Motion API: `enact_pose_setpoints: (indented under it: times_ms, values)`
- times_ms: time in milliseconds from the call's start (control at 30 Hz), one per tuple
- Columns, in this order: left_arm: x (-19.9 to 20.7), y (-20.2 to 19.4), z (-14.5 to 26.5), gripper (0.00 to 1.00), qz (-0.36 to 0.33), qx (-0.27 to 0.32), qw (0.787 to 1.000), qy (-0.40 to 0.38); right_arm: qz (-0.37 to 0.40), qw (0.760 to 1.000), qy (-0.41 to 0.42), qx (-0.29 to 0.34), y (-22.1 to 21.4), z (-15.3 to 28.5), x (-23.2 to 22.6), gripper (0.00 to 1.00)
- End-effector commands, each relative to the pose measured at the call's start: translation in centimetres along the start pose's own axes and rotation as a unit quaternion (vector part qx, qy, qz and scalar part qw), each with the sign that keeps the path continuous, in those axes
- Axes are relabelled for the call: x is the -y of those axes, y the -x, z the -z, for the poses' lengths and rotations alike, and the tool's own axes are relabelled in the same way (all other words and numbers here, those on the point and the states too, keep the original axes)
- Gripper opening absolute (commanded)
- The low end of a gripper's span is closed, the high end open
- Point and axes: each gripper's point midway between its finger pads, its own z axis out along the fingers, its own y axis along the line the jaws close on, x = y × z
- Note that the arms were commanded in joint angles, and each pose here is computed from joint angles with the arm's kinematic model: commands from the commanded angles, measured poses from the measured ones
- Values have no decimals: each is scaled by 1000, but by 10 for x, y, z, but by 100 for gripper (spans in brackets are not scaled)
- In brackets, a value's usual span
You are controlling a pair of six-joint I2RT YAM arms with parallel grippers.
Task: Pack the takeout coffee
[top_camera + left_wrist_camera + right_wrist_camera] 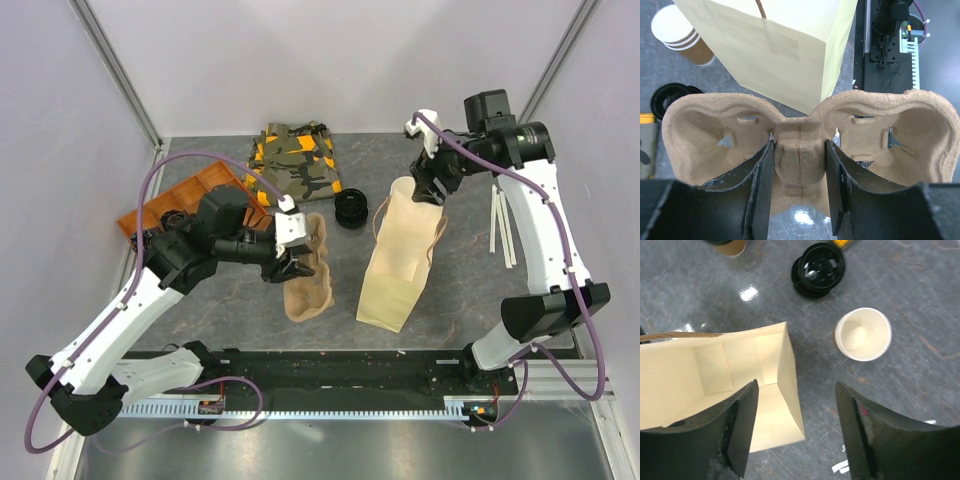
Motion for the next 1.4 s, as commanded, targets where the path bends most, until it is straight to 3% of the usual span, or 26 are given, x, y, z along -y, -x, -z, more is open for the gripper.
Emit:
enact_pose_setpoints:
  times_ms: [0, 167, 233, 267, 333, 400, 667, 900, 1367]
  values:
    - [-9, 20, 4, 24, -60, 8, 998, -4, 13, 995, 93, -42, -29, -11, -34, 66]
    - [-17, 48, 5, 23, -99, 13, 995, -6, -4, 992, 118, -52, -36, -27, -34, 54]
    - [-21, 64, 5, 23, -125, 20, 992, -3, -6, 991, 121, -58, -40, -29, -34, 42]
    - [-24, 84, 5, 22, -159, 30, 987, 5, -12, 990, 126, -55, -40, -29, -38, 24]
    - [-23, 98, 4, 22, -182, 38, 982, 9, -18, 990, 131, -43, -33, -28, -42, 7]
    - [-24, 121, 4, 20, -218, 50, 974, 19, -32, 990, 129, -40, -25, -26, -45, 0]
    - [-29, 184, -8, 20, -345, 77, 931, 90, -89, 985, 143, -31, -12, -27, -61, 0]
    - [-31, 214, -31, 18, -398, 93, 905, 118, -106, 984, 142, -33, -10, -28, -69, 0]
    - [-28, 164, -93, 14, -411, 21, 901, 133, -168, 976, 131, -41, -6, -29, -71, 0]
